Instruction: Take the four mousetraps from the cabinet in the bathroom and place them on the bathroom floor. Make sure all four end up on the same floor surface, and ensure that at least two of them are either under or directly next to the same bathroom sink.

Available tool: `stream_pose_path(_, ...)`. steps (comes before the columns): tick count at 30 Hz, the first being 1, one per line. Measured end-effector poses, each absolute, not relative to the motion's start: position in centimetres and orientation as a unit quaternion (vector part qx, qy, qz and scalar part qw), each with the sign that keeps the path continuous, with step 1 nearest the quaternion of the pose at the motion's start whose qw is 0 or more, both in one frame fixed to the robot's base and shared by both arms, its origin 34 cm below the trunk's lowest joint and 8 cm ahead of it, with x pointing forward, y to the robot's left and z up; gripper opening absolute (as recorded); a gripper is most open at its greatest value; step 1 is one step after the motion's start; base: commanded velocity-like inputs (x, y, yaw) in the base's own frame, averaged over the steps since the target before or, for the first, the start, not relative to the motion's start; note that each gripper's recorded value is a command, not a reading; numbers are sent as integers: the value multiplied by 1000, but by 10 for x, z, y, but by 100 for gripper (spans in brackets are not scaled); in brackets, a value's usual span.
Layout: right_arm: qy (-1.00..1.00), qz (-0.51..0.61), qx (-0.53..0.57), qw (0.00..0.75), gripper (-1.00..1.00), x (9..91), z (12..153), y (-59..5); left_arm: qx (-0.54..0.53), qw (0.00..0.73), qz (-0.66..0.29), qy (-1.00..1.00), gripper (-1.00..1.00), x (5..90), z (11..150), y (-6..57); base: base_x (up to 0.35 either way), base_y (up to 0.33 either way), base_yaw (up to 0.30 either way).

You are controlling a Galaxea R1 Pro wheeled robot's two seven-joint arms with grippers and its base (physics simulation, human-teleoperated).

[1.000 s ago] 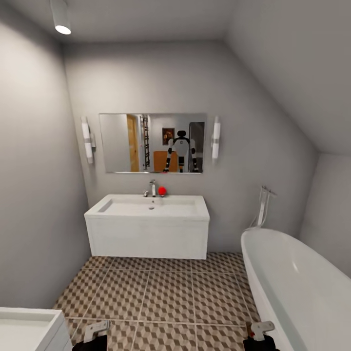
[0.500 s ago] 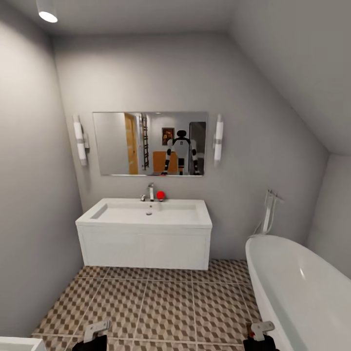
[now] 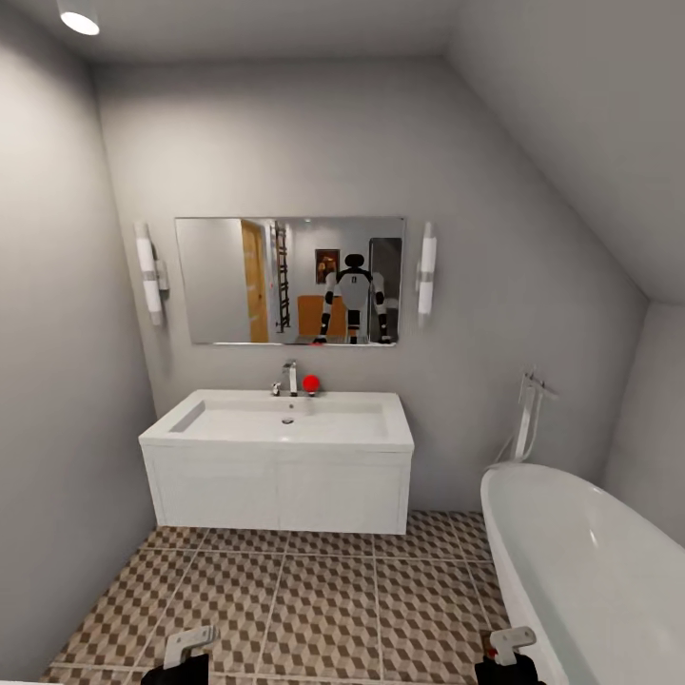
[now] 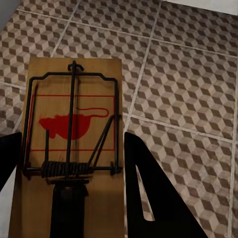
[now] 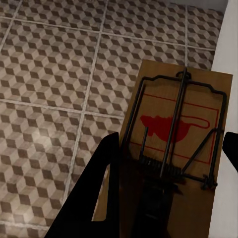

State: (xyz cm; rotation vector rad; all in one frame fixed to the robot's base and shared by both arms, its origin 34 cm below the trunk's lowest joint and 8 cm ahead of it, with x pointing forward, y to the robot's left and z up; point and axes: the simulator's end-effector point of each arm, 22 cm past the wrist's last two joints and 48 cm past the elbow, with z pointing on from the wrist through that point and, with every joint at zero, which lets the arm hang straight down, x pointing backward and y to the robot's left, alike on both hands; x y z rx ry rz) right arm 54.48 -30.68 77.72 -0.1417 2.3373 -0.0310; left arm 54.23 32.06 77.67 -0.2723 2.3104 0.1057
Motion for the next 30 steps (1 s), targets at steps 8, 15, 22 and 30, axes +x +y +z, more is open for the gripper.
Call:
stream_pose_path(8,919,-12,-56,390,-100,545,778,-307,-108,396,42,911,-100,542,777,322,143,0,0)
stream_pose_path(15,919,-12,-56,390,-100,545,778,-307,-108,395,42,911,-100,542,777,321,322,0,0)
stream_pose_path(22,919,-12,-56,390,-100,545,778,-307,-108,395,42,911,-100,542,777,321,331,0,0)
stream_pose_path(30,919,-12,-56,390,-100,544,778,-307,-108,396,42,911,-100,542,777,322,331,0,0)
